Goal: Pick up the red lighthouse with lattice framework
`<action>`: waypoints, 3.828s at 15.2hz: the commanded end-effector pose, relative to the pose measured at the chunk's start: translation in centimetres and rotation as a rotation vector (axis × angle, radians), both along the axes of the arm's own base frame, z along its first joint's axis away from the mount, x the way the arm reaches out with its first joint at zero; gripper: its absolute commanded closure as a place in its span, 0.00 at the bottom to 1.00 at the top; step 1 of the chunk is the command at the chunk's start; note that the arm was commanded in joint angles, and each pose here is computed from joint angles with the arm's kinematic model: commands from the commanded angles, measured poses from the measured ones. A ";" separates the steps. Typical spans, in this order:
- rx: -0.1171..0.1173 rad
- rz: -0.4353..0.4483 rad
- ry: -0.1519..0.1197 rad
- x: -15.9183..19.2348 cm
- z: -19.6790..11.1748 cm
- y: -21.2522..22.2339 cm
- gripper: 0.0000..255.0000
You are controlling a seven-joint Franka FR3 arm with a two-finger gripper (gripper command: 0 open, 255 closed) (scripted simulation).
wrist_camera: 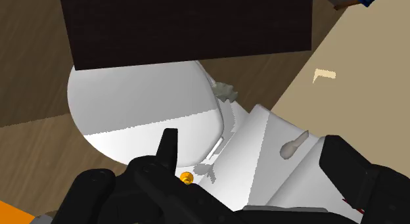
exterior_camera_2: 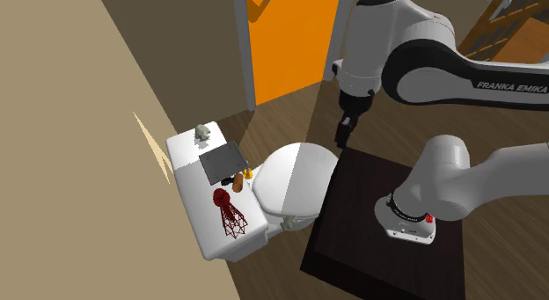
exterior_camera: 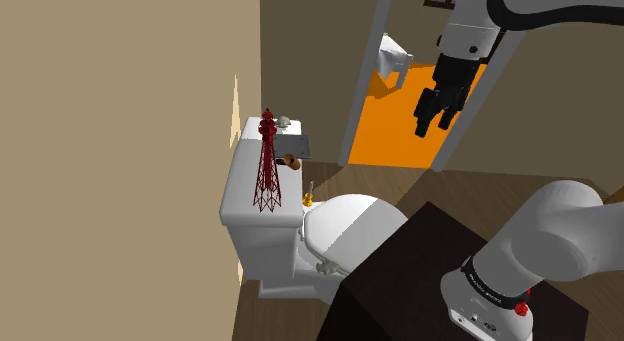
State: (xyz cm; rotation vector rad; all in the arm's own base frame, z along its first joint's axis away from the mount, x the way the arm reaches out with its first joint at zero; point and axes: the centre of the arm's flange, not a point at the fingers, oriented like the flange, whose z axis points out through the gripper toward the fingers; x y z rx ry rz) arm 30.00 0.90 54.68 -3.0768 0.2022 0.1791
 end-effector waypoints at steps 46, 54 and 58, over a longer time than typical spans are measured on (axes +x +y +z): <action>-0.031 -0.297 -0.378 18.7 -1.2 28.9 1.00; -0.031 -0.297 -0.378 18.6 1.5 29.0 1.00; -0.031 -0.297 -0.378 18.6 3.6 29.0 1.00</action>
